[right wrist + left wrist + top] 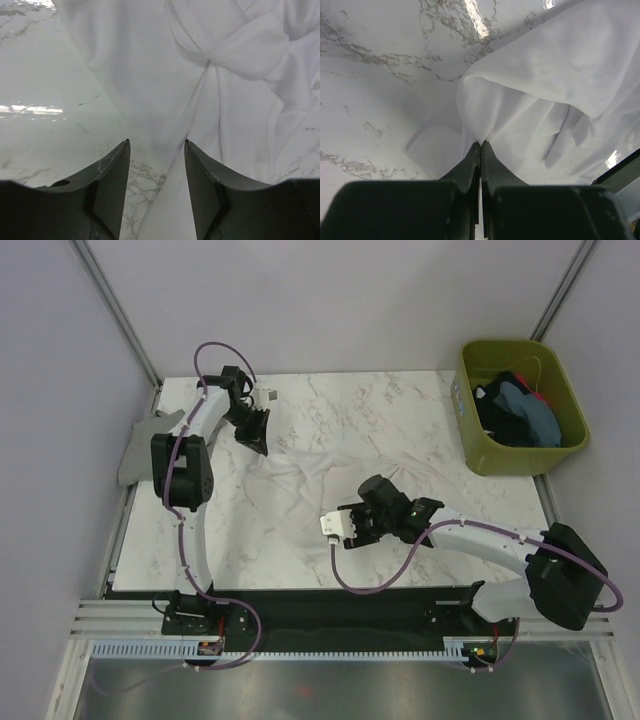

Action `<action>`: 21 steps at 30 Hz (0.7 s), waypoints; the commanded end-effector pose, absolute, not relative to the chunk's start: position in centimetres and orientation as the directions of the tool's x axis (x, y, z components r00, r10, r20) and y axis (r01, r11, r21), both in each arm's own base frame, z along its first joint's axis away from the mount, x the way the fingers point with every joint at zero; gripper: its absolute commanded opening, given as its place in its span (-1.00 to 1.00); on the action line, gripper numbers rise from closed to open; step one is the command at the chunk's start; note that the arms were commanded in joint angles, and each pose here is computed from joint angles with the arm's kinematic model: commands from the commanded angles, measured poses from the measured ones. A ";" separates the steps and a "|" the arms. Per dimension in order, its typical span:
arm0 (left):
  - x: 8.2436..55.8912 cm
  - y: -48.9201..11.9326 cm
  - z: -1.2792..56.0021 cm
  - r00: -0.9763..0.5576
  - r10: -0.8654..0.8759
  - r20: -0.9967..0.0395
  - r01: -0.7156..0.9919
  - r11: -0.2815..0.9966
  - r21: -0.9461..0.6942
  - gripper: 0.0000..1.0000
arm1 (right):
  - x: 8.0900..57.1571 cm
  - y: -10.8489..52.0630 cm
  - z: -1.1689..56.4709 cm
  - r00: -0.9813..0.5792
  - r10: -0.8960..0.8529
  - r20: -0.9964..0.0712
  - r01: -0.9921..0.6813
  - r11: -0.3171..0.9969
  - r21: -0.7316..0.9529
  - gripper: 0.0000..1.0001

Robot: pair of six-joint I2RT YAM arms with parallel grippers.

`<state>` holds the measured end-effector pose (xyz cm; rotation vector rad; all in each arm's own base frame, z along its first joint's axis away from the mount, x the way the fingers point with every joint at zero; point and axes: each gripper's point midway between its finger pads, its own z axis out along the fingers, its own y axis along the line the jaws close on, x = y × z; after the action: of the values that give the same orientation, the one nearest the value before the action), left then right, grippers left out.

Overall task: Fold and stack the t-shirts
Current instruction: Flatten the tshirt out

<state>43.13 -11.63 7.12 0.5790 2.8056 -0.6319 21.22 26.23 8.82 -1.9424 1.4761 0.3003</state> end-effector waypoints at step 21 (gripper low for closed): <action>44.7 -10.6 8.9 -0.912 0.240 -0.333 0.369 0.835 -0.409 -0.96 | 25.6 42.4 12.6 0.534 -0.543 -0.648 -0.809 -0.104 -0.579 0.05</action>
<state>43.59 -10.11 7.26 0.5044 2.8076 -0.6433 26.12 41.39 12.02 -1.7788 1.1180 0.2798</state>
